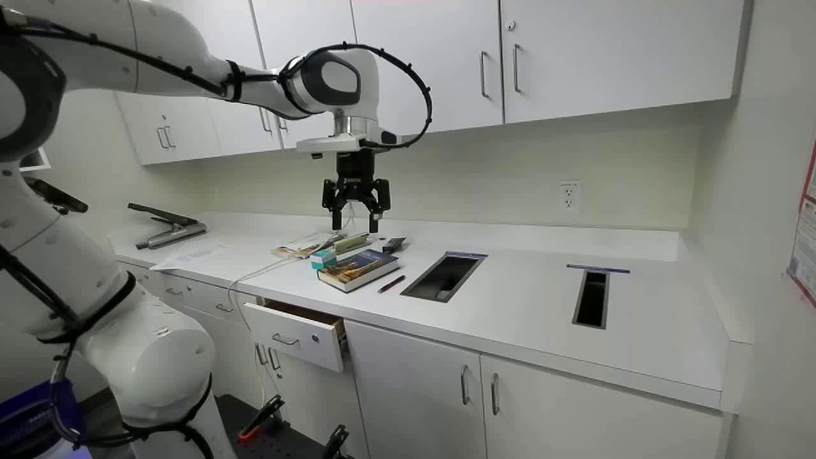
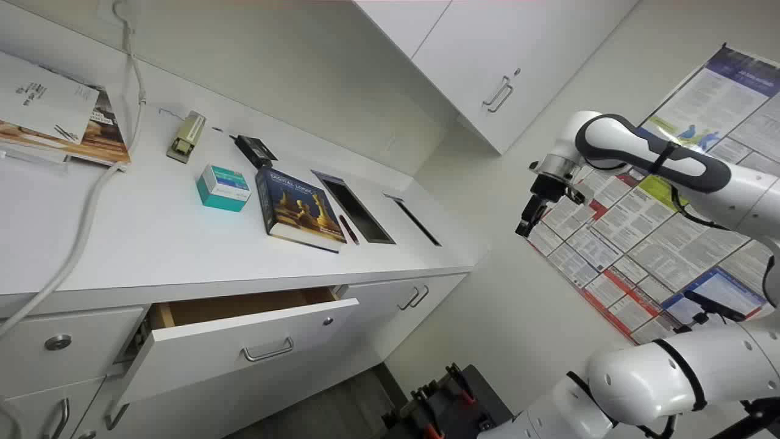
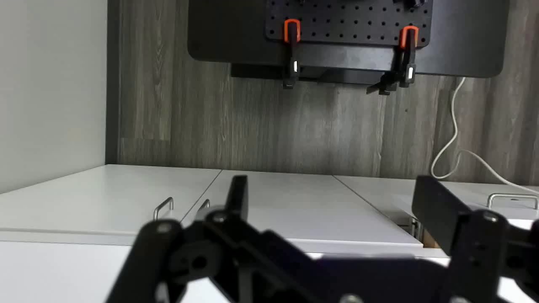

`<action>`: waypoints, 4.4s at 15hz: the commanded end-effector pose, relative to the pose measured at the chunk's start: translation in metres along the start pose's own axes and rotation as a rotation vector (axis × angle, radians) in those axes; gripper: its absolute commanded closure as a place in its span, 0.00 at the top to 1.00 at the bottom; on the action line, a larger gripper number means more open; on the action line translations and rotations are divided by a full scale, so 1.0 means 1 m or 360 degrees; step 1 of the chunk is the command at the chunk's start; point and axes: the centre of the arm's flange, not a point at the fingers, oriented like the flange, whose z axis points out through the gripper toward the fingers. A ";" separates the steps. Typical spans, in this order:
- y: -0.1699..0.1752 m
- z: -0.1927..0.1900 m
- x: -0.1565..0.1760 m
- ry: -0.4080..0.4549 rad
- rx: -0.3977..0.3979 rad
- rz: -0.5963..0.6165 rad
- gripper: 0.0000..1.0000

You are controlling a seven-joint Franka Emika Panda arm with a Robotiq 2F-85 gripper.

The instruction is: Open the drawer

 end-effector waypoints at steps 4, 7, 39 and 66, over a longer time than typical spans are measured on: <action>0.000 0.000 0.000 0.0000 0.0000 0.0000 1.00; -0.015 0.000 -0.004 0.0047 -0.0042 -0.0068 1.00; -0.394 0.223 -0.014 -0.0052 -0.0801 -0.1571 1.00; -0.538 0.419 -0.045 0.0198 -0.1971 -0.2482 1.00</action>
